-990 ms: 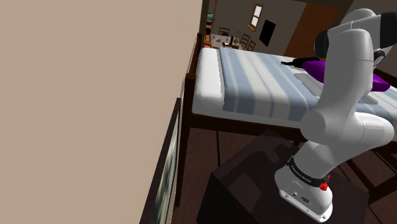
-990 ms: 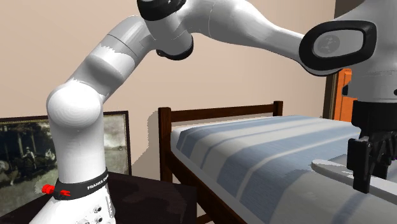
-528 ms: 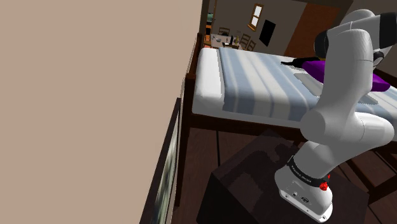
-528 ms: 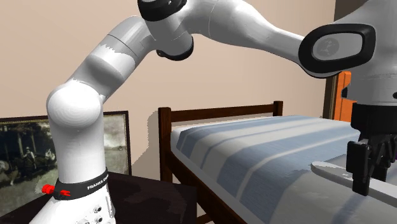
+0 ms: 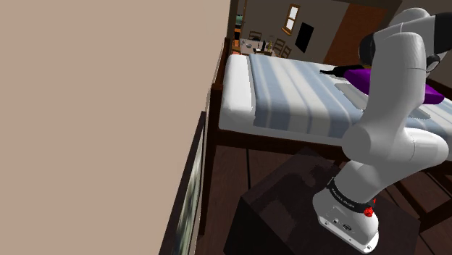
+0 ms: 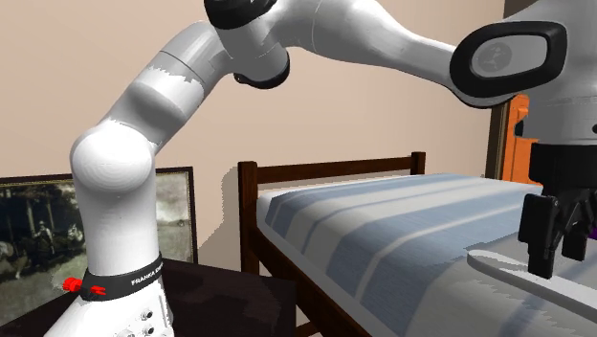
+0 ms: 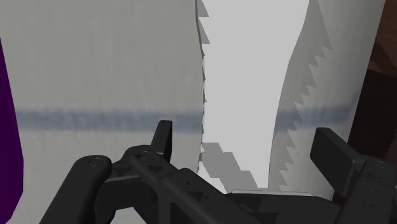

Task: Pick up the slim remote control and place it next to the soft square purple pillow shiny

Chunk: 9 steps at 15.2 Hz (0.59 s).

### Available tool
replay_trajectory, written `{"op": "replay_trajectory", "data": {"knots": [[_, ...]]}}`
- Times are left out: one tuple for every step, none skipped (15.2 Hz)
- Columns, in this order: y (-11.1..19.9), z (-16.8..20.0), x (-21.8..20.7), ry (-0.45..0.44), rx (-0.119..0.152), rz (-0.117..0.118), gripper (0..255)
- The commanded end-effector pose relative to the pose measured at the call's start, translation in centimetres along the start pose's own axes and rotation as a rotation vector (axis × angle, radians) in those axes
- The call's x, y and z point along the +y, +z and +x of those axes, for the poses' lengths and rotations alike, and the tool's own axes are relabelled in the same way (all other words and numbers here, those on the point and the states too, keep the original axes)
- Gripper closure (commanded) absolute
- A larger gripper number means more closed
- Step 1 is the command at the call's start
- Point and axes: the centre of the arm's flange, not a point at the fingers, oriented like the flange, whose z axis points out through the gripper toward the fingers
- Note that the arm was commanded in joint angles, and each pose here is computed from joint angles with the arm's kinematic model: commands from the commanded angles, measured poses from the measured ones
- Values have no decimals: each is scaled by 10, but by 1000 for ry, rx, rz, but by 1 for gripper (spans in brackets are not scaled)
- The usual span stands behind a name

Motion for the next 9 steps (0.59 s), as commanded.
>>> {"op": "replay_trajectory", "data": {"knots": [[-24,-1,-2,0,1,0,0],[-34,-1,-2,0,1,0,0],[-34,-1,-2,0,1,0,0],[-34,-1,-2,0,0,0,0],[-34,-1,-2,0,1,0,0],[-34,-1,-2,0,1,0,0],[-34,-1,-2,0,1,0,0],[-34,-1,-2,0,1,0,0],[-34,-1,-2,0,1,0,0]]}}
